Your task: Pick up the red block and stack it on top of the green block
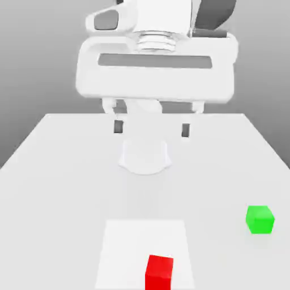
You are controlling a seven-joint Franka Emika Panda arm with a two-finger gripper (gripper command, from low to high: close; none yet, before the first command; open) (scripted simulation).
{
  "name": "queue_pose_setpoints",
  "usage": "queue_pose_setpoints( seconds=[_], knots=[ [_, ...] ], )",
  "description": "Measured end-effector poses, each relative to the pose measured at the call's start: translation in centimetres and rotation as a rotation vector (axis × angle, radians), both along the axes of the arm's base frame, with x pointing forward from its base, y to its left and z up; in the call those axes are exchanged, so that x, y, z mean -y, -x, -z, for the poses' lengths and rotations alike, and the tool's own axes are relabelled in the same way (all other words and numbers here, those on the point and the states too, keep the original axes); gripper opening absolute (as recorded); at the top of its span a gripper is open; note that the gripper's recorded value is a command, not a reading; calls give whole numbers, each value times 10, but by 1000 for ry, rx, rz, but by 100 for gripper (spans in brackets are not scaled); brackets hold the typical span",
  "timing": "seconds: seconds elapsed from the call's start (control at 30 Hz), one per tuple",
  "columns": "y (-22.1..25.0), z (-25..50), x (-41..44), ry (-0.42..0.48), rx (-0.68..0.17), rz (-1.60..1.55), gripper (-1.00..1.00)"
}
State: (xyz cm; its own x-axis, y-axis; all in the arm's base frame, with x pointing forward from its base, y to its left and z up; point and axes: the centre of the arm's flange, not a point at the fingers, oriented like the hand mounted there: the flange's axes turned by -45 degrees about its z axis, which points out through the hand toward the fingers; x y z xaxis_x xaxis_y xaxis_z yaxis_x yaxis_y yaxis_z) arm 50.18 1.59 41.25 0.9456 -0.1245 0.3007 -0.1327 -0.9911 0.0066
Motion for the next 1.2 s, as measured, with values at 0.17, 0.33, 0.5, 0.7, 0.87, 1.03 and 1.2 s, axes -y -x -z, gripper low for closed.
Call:
queue_pose_setpoints(
  seconds=[0.17, 0.33, 0.5, 0.7, 0.87, 1.03, 1.2],
  knots=[
    [-4, 95, -5, -21, -138, 29, 0],
    [9, 186, -11, -51, -275, 58, 0],
    [13, 257, -13, -57, -299, 64, 0],
    [13, 264, -13, -57, -299, 64, -100],
    [12, 231, -13, -57, -299, 64, -100],
    [42, 191, -97, -45, -303, -122, -100],
    [148, 171, -250, 20, -307, -536, -100]
  ],
)
